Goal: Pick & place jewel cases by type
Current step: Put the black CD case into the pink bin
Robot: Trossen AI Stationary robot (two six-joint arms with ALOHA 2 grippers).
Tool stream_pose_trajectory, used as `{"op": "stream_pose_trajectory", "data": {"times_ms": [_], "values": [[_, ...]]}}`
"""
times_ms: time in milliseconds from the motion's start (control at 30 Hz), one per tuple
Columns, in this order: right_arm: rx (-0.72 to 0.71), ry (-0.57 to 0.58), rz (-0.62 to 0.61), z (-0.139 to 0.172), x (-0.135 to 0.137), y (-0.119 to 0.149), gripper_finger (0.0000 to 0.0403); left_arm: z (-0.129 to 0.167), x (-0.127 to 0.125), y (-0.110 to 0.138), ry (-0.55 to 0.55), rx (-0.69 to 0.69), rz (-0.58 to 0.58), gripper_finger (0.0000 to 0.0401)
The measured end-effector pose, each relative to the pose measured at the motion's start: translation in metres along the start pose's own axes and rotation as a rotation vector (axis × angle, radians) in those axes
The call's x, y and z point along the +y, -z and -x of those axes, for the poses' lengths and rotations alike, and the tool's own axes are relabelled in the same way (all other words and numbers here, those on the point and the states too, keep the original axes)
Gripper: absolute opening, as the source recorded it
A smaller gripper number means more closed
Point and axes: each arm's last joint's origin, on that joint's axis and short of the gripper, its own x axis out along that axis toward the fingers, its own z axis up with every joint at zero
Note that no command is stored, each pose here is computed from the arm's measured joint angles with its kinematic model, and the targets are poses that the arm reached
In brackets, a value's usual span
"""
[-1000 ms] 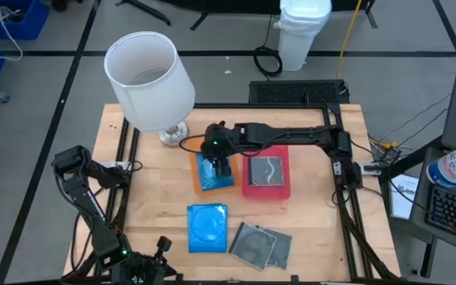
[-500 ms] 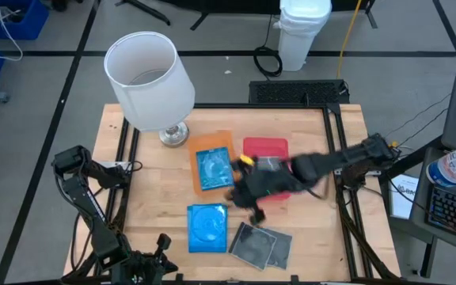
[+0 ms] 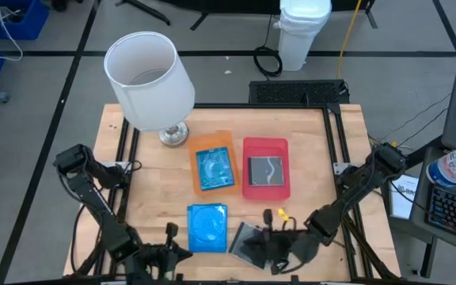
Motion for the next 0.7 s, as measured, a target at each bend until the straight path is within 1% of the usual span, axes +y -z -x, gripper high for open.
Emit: {"op": "stream_pose_trajectory", "data": {"times_ms": [67,167,233,300,400,567,633,700], "values": [[-0.055,0.022,-0.045,0.009,0.004,0.016,0.0001,-0.008,0.009,-0.002,-0.019,0.014,0.002,0.0010],[-0.105,0.079,-0.070,0.021,0.006,0.032,0.0001,-0.019,0.020,-0.005,-0.007,0.044,-0.014,0.0010],[-0.132,0.118,-0.102,0.026,0.004,0.036,0.0001,-0.025,0.027,-0.006,0.008,0.067,-0.043,0.0010],[-0.127,0.145,-0.104,0.027,0.002,0.040,0.0001,-0.031,0.031,-0.006,0.020,0.086,-0.072,0.0010],[-0.110,0.143,-0.113,0.026,0.001,0.044,0.0001,-0.037,0.036,-0.003,0.011,0.112,-0.110,0.0010],[-0.091,0.139,-0.186,0.025,0.001,0.048,0.0001,-0.045,0.038,0.000,-0.005,0.135,-0.080,0.0010],[-0.092,0.137,-0.219,0.025,0.001,0.048,0.0001,-0.048,0.037,0.002,0.007,0.145,-0.056,0.0010],[-0.092,0.137,-0.227,0.025,0.001,0.048,0.0001,-0.050,0.035,0.004,0.037,0.163,-0.048,0.0010]]}}
